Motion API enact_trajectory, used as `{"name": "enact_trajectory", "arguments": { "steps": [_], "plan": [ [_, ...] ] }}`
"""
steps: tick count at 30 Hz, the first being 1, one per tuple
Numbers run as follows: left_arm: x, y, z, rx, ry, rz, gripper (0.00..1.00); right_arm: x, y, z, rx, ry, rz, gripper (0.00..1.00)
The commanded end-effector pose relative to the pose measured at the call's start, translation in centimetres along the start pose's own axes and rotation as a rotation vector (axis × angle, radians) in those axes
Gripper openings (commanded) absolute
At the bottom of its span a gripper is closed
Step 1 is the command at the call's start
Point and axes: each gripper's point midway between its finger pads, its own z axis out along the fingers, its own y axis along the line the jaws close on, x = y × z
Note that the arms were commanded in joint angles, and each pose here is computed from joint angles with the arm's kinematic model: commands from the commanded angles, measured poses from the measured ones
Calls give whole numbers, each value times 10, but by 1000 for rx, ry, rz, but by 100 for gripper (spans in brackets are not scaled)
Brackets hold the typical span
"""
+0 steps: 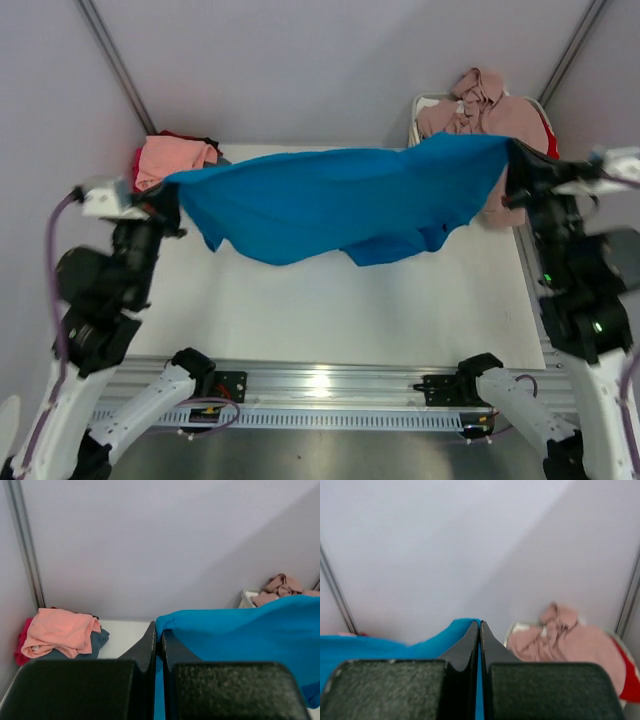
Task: Fold and stack the t-shirts
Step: Flatten out the tshirt
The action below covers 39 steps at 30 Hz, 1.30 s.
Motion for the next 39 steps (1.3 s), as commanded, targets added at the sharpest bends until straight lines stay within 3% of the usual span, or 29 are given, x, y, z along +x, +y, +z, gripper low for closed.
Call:
{"name": "enact_trajectory", "arguments": {
  "steps": [1,5,8,15,18,24,29,31,35,39],
  "plan": [
    [1,23,-42,-36,10,26,1,-23,-8,-35,18,-35,-65,0],
    [-31,40,-80,-35,-107,-19,1,-79,-13,-86,5,-217,-42,0],
    [-46,42,-93,-17,-153,-25,1,-99,-15,-95,9,-278,-58,0],
    [-49,50,-91,-67,-222,-61,0,-84,-23,-80,69,-292,-65,0],
    [-29,46,-74,-82,-168,-36,1,-62,-28,-60,109,-239,-84,0],
    [65,29,-11,-144,63,5,0,61,-23,21,170,90,-93,0],
    [126,23,40,-219,110,33,1,206,6,86,91,373,-51,0],
    [165,28,68,-264,194,75,0,224,15,105,70,376,-71,0],
    [195,40,109,-338,242,34,0,249,36,135,9,389,-100,0],
    [214,45,128,-344,272,42,1,285,38,138,4,464,-136,0]
  ]
}}
